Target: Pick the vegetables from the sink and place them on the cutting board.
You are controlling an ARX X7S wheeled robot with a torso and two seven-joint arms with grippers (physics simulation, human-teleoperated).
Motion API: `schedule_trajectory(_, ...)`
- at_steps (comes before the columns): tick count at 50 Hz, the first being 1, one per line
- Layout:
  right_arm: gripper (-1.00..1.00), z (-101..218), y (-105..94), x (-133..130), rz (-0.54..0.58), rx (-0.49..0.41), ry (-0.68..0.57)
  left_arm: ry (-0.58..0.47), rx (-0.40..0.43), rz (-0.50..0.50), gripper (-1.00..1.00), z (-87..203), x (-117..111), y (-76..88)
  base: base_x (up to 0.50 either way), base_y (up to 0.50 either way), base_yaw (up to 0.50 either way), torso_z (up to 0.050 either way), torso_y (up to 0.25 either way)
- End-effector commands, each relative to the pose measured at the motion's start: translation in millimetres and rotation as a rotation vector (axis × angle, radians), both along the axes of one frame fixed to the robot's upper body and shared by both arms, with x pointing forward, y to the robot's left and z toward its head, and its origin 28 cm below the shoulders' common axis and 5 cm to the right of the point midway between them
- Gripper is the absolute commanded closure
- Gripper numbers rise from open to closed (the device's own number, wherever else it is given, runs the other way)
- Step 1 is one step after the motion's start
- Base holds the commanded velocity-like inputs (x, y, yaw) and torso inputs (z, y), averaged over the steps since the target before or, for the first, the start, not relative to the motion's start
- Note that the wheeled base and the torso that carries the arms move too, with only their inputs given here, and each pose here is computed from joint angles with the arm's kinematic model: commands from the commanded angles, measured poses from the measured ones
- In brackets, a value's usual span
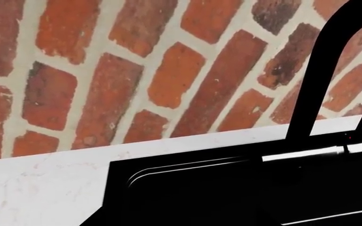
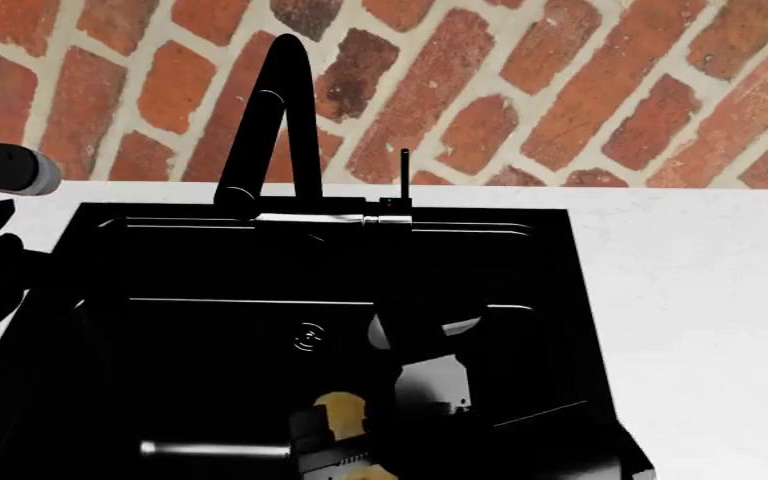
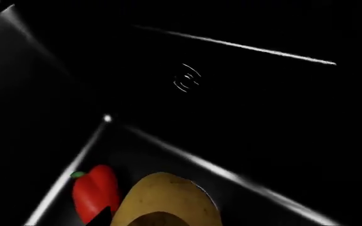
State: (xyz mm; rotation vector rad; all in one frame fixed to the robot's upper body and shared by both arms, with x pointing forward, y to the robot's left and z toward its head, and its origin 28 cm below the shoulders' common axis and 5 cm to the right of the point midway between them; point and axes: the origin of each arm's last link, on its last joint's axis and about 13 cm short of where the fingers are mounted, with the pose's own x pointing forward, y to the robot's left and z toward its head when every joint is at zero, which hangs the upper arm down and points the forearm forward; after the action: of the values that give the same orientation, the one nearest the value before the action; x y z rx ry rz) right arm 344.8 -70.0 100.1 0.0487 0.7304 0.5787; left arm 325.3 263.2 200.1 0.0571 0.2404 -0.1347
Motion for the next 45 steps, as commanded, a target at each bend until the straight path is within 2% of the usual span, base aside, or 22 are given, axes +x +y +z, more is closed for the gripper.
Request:
schedule_trajectory(1, 1.00, 52, -0.8, -13, 0.042, 0.015, -0.143, 0.000, -0.001, 0.000, -1.00, 1, 0, -0.7, 0.00, 0.00, 0.00, 0.000, 0.000)
schedule_trajectory(11, 1.00, 114, -19.6, -26, -0.033, 0.056, -0.329, 0.009, 0.003, -0.002, -1.00, -1, -3, 0.3, 0.00, 0.00, 0.00, 0.000, 0.000)
schedule_trajectory(16, 1.00, 124, -26.7, -28, -0.061, 0.019, -0.376, -0.001, 0.003, -0.004, -1.00, 2, 0, -2.4, 0.00, 0.00, 0.00, 0.000, 0.000)
schedule_trajectory(25, 1.00, 175, -49.8, -35, -0.156, 0.020, -0.519, 0.053, 0.007, -0.063, -1.00, 1, -9, -10.9, 0.00, 0.00, 0.00, 0.000, 0.000)
schedule_trajectory(31, 1.00, 177, -55.4, -41, -0.176, 0.012, -0.525, 0.060, 0.030, -0.120, -1.00, 6, -14, -22.9, 0.00, 0.00, 0.00, 0.000, 0.000)
schedule_trajectory(35, 1.00, 187, -59.7, -42, -0.198, 0.019, -0.543, 0.071, 0.053, -0.144, -1.00, 9, -15, -24.0, 0.00, 0.00, 0.00, 0.000, 0.000)
schedule_trajectory(37, 1.00, 188, -60.8, -43, -0.204, 0.012, -0.541, 0.096, 0.071, -0.190, -1.00, 11, -13, -32.9, 0.00, 0.00, 0.00, 0.000, 0.000)
schedule_trajectory(39, 1.00, 188, -61.6, -45, -0.205, 0.010, -0.541, 0.129, 0.070, -0.168, -1.00, 9, -10, -37.5, 0.00, 0.00, 0.00, 0.000, 0.000)
schedule_trajectory(45, 1.00, 176, -65.2, -44, -0.218, 0.011, -0.507, 0.159, 0.114, -0.285, -1.00, 13, -14, -51.5, 0.00, 0.00, 0.00, 0.000, 0.000)
